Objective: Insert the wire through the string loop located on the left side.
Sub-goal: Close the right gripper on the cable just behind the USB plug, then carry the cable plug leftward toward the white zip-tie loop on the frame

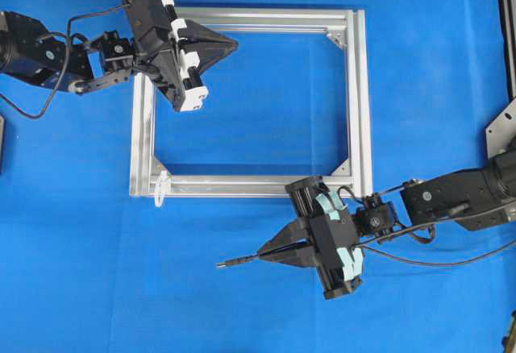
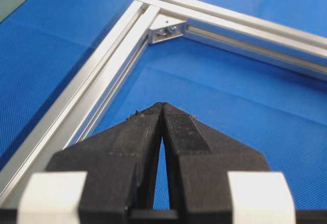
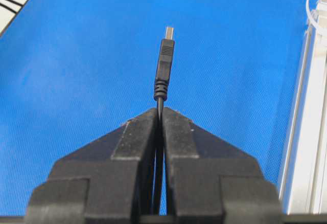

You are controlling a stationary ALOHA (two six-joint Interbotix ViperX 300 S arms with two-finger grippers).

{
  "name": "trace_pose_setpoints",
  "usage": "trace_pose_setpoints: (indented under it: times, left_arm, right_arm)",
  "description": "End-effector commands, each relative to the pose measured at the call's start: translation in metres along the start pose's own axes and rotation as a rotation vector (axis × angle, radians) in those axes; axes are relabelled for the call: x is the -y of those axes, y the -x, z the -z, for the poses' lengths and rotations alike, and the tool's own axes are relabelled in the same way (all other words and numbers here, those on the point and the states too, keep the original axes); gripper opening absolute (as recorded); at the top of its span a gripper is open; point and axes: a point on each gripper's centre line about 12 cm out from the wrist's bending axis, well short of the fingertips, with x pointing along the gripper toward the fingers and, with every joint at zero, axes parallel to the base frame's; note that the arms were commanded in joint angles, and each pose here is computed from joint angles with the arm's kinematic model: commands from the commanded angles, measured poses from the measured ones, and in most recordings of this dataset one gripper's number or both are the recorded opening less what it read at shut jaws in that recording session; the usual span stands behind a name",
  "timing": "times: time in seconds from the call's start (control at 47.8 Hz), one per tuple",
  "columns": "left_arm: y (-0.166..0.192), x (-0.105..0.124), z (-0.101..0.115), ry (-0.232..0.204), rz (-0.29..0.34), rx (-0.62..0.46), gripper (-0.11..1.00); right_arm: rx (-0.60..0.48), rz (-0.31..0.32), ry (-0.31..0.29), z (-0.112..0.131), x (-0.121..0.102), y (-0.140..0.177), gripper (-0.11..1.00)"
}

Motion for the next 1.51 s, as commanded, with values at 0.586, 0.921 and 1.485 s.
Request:
trace_pose_setpoints:
  times: [0.586,0.921,1.485]
  left_arm:
    - [0.0019,0.0025,-0.0144,0.001,0.009,0.044,0.0]
    - [0.0017,0.0025,-0.0137,0.001,0.008,0.041,0.0]
    - [0.0017,0.0025,-0.0137,0.001,0.008,0.041,0.0]
  right_arm:
    - [0.042,-0.009,0.005,-0.0142,-0.0031,0.0038,0.0]
    - [0.041,-0.009,0.005,-0.0136,-0.003,0.004,0.0]
    - [0.044,0.003,0.0,-0.0132,0.0025,0.0046,0.0]
